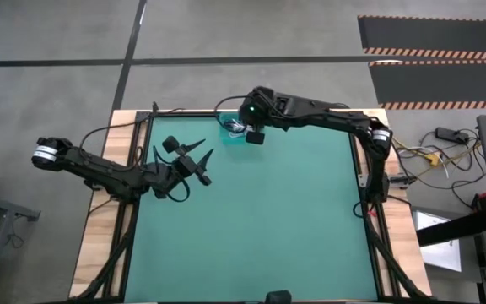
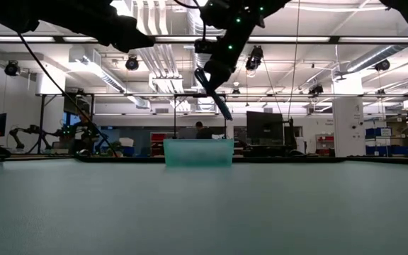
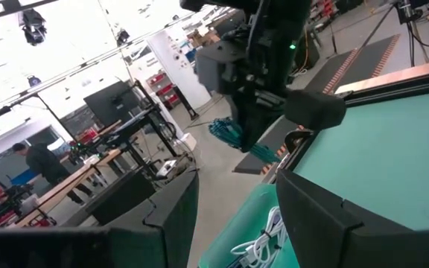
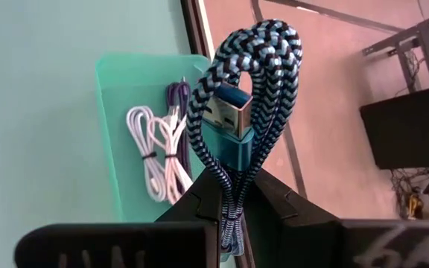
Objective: Pick and place USB-C Cables
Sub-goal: Put the blue charger cable into the green bin
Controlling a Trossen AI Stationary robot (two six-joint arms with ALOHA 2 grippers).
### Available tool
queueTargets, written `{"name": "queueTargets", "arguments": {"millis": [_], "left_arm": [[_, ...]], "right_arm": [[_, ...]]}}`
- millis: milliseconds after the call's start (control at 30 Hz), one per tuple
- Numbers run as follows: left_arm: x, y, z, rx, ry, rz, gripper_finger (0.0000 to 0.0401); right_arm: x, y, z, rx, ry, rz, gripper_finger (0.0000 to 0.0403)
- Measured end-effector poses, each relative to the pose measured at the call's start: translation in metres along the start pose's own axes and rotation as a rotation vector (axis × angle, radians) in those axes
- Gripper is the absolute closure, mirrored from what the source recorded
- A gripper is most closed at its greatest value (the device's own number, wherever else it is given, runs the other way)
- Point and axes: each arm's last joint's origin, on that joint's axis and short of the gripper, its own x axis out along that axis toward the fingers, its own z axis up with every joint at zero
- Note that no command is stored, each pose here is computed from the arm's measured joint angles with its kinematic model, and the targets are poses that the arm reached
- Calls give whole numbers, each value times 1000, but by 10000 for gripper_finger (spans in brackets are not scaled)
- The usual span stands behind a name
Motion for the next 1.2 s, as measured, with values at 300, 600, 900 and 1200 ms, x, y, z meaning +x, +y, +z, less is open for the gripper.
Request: {"name": "queueTargets", "arguments": {"millis": [300,600,900,1200], "left_arm": [[0,0,0,0,0,0,235],[0,0,0,3,1,-1,235],[0,0,0,3,2,-1,235],[0,0,0,3,1,-2,235]], "right_arm": [[27,-18,7,26,-67,98,380],[78,-26,0,64,-39,124,380],[100,-18,-6,54,11,145,374],[104,-16,-7,68,22,149,323]]}}
